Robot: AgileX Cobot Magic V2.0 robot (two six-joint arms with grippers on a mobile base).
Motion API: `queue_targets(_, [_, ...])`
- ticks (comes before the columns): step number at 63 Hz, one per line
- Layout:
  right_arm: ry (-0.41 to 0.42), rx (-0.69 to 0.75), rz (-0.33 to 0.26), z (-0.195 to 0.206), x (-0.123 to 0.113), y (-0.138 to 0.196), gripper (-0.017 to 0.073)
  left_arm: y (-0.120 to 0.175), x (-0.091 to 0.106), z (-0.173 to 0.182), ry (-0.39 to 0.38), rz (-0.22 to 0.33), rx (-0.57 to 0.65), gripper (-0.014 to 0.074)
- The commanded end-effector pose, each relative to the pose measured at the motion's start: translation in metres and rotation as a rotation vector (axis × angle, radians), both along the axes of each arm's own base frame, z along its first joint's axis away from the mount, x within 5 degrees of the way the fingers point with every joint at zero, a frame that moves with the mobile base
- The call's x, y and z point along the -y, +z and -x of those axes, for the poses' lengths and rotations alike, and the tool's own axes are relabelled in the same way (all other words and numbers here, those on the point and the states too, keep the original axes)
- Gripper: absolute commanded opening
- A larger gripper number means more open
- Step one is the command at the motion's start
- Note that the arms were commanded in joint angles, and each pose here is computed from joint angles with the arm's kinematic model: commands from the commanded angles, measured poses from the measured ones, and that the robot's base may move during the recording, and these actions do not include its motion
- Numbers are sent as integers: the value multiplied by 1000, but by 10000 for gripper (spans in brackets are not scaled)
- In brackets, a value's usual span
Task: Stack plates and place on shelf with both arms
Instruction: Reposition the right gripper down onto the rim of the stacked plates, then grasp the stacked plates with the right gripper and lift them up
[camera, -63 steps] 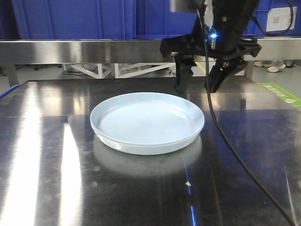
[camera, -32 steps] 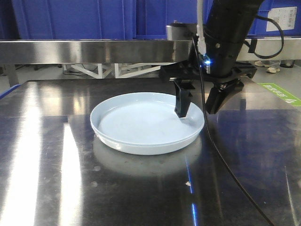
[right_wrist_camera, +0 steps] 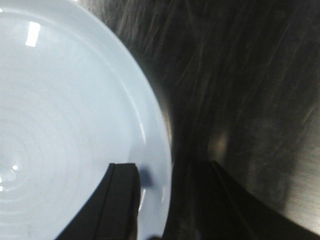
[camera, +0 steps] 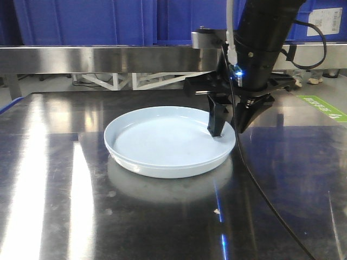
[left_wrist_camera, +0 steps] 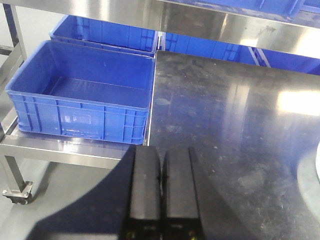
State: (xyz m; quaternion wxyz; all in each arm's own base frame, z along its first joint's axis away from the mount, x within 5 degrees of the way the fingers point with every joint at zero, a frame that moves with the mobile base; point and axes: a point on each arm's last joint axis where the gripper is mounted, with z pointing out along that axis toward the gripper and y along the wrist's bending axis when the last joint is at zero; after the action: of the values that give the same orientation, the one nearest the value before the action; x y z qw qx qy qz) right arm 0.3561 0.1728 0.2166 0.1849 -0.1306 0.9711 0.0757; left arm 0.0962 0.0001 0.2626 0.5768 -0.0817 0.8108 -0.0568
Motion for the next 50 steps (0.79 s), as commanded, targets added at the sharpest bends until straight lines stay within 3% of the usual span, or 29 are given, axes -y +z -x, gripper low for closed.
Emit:
queue_targets(1, [10, 92, -39, -2, -2, 27, 351, 16, 1, -2, -7, 9, 106, 90])
queue_targets(23, [10, 85, -35, -3, -2, 24, 347, 16, 1, -2, -7, 9, 106, 90])
queue_targets(28, [10, 85, -35, -3, -2, 24, 260, 16, 1, -2, -7, 9, 106, 90])
queue_targets(34, [10, 93, -39, -3, -3, 26, 33, 16, 1, -2, -7, 9, 106, 90])
queue_targets(38, [11, 112, -44, -5, -3, 31, 72, 16, 1, -2, -7, 9, 106, 90])
queue_targets(50, [12, 227, -90, -3, -2, 72, 48, 16, 1, -2, -7, 9, 106, 90])
